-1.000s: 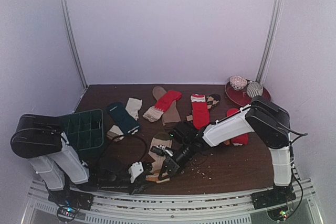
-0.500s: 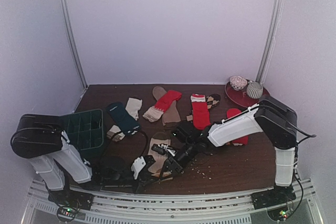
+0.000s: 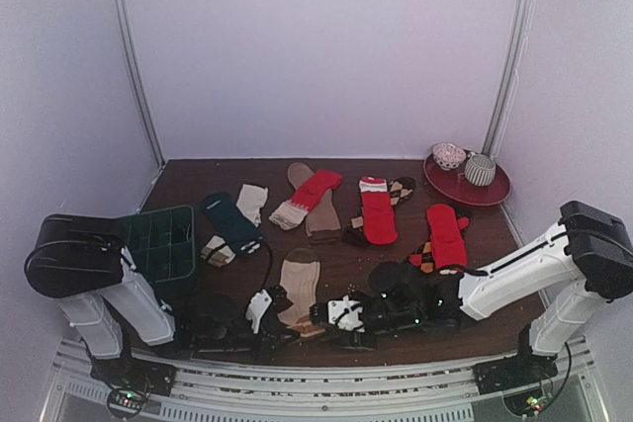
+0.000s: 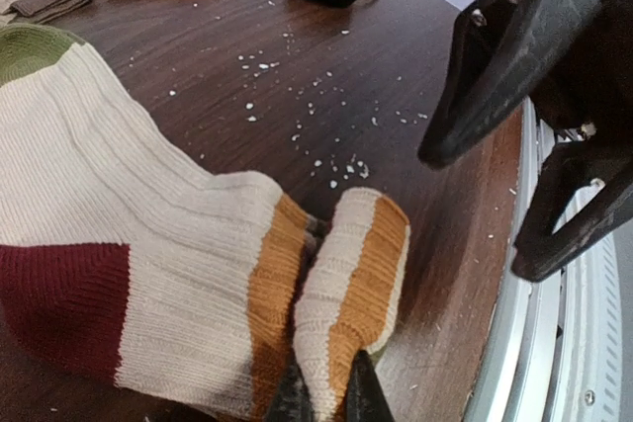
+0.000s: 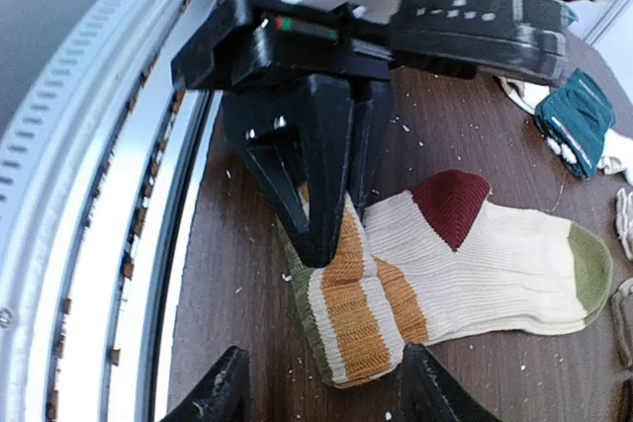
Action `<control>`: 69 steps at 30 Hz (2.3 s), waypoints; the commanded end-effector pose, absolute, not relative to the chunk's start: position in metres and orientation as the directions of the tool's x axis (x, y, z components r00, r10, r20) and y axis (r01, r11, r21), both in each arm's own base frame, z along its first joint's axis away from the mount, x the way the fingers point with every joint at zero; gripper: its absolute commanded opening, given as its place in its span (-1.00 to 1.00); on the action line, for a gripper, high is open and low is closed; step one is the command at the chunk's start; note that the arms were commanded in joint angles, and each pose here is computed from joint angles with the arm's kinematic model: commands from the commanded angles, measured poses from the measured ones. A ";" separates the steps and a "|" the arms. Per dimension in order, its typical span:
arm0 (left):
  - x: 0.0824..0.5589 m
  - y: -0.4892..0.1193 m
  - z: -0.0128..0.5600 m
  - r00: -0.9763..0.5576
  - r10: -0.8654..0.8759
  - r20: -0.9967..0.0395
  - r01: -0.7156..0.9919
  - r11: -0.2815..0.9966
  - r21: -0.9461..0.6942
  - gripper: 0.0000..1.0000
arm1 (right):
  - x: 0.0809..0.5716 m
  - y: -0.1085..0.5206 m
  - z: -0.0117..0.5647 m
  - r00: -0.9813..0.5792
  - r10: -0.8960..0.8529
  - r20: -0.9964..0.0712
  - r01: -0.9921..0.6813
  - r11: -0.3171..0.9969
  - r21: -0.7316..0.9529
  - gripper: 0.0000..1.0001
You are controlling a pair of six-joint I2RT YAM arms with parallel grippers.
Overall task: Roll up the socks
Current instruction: Roll a pair of socks at the center of the board.
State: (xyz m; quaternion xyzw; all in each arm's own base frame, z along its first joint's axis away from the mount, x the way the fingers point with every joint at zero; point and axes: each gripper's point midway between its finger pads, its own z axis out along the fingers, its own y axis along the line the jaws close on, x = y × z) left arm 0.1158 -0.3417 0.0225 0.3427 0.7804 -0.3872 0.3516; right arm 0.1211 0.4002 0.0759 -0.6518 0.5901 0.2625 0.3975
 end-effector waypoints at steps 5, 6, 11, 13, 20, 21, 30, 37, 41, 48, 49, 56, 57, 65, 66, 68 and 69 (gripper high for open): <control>0.087 -0.286 -0.051 -0.620 0.477 -0.622 0.765 0.544 -0.345 -1.00 | 0.137 0.410 0.054 0.456 -0.655 -0.603 -0.811 -0.027 -0.584 0.00; 0.086 -0.286 -0.051 -0.622 0.478 -0.621 0.765 0.542 -0.348 -1.00 | 0.138 0.412 0.052 0.461 -0.661 -0.592 -0.808 -0.035 -0.589 -0.01; 0.084 -0.285 -0.052 -0.618 0.484 -0.620 0.770 0.532 -0.353 -1.00 | 0.138 0.419 0.047 0.482 -0.660 -0.576 -0.797 -0.058 -0.601 -0.02; 0.083 -0.286 -0.051 -0.613 0.489 -0.621 0.776 0.522 -0.355 -1.00 | 0.139 0.421 0.043 0.487 -0.667 -0.564 -0.793 -0.068 -0.605 -0.02; 0.080 -0.287 -0.053 -0.610 0.497 -0.618 0.781 0.507 -0.364 -1.00 | 0.130 0.425 0.019 0.489 -0.676 -0.551 -0.820 -0.139 -0.556 -0.07; 0.080 -0.287 -0.052 -0.610 0.497 -0.617 0.782 0.506 -0.365 -1.00 | 0.128 0.425 0.015 0.483 -0.680 -0.552 -0.826 -0.146 -0.544 -0.09; 0.076 -0.287 -0.049 -0.615 0.487 -0.620 0.783 0.473 -0.405 -1.00 | 0.134 0.410 -0.022 0.353 -0.789 -0.503 -0.889 -0.115 -0.443 -0.43; 0.084 -0.295 -0.030 -0.579 0.457 -0.675 0.806 0.449 -0.387 -0.32 | 0.112 0.405 -0.024 0.139 -0.846 -0.515 -0.988 -0.082 -0.132 -0.67; 0.097 -0.301 -0.002 -0.499 0.441 -0.746 0.843 0.445 -0.301 0.15 | 0.091 0.390 -0.025 0.001 -0.909 -0.417 -0.997 -0.034 0.071 -0.70; 0.113 -0.305 0.064 -0.317 0.355 -0.880 0.882 0.450 -0.136 0.33 | 0.059 0.376 -0.020 -0.176 -0.961 -0.213 -0.916 0.080 0.394 -0.71; 0.113 -0.304 0.069 -0.299 0.338 -0.892 0.886 0.445 -0.129 0.34 | 0.058 0.377 -0.018 -0.197 -0.961 -0.193 -0.895 0.096 0.435 -0.71; 0.102 -0.303 0.081 -0.174 0.277 -0.945 0.925 0.374 -0.061 0.34 | 0.082 0.381 -0.018 -0.419 -0.906 -0.058 -0.702 0.282 0.653 -0.72; 0.100 -0.304 0.082 -0.155 0.272 -0.950 0.932 0.360 -0.049 0.34 | 0.086 0.379 -0.023 -0.433 -0.901 -0.039 -0.693 0.305 0.653 -0.72; 0.093 -0.332 0.085 -0.056 0.267 -0.962 0.965 0.263 0.017 0.33 | 0.093 0.367 -0.052 -0.468 -0.882 0.054 -0.648 0.384 0.658 -0.73; 0.092 -0.333 0.085 -0.053 0.264 -0.963 0.967 0.256 0.017 0.32 | 0.093 0.365 -0.053 -0.469 -0.881 0.058 -0.647 0.387 0.656 -0.73; 0.090 -0.335 0.086 -0.046 0.262 -0.964 0.970 0.243 0.020 0.32 | 0.094 0.363 -0.055 -0.476 -0.877 0.065 -0.641 0.396 0.658 -0.73; 0.090 -0.335 0.085 -0.044 0.264 -0.963 0.970 0.241 0.022 0.31 | 0.094 0.362 -0.056 -0.478 -0.876 0.067 -0.639 0.399 0.658 -0.73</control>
